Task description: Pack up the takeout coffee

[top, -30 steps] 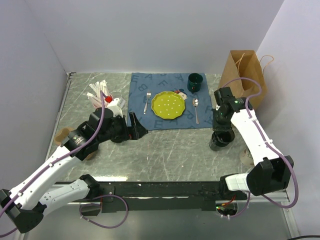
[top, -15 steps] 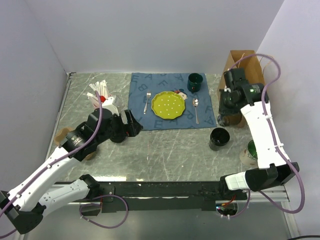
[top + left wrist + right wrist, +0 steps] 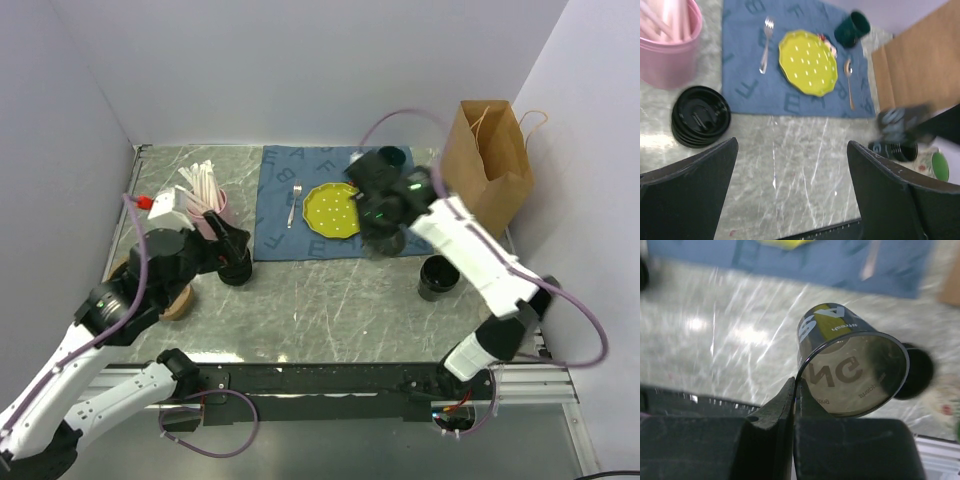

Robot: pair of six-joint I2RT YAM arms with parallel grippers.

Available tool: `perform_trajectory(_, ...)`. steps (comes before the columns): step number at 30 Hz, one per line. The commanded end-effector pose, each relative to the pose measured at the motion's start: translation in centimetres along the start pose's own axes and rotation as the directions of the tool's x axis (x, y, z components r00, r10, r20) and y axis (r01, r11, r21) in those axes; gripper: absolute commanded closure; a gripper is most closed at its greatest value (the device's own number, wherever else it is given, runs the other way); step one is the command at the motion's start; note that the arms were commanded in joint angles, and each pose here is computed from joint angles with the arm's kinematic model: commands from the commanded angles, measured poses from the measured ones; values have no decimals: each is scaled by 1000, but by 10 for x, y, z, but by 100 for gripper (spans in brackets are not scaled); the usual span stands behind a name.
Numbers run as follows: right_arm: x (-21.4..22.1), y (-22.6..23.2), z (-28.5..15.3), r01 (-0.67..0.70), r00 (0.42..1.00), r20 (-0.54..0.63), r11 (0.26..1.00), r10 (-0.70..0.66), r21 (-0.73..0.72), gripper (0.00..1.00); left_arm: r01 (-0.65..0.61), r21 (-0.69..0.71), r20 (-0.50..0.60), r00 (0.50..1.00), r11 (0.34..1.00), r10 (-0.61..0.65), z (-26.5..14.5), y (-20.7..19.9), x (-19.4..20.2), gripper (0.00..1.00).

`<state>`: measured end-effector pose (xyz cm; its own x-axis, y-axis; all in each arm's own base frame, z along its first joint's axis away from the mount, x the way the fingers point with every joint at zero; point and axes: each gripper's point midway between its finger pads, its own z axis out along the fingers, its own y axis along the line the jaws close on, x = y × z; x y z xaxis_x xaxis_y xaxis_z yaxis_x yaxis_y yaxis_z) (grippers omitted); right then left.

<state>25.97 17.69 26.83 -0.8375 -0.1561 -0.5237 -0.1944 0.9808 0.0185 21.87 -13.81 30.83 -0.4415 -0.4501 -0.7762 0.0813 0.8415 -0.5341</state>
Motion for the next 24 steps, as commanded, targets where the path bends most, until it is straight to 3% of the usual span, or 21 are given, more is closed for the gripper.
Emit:
perform_trajectory(1,32,52,28,14,997,-80,1000,-15,-13,100,50,-31,143,989,998,-45,-25,8,-38,3)
perform_trajectory(6,68,112,65,79,988,-131,995,-87,-65,100,119,-75,231,968,990,-99,-49,29,-51,3)
perform_trajectory(14,99,147,105,133,976,-173,991,-136,-30,100,148,-128,260,959,981,-110,-63,48,-53,3)
perform_trajectory(24,120,168,110,197,963,-184,980,-199,-30,82,173,-172,229,965,970,-132,-58,58,-39,3)
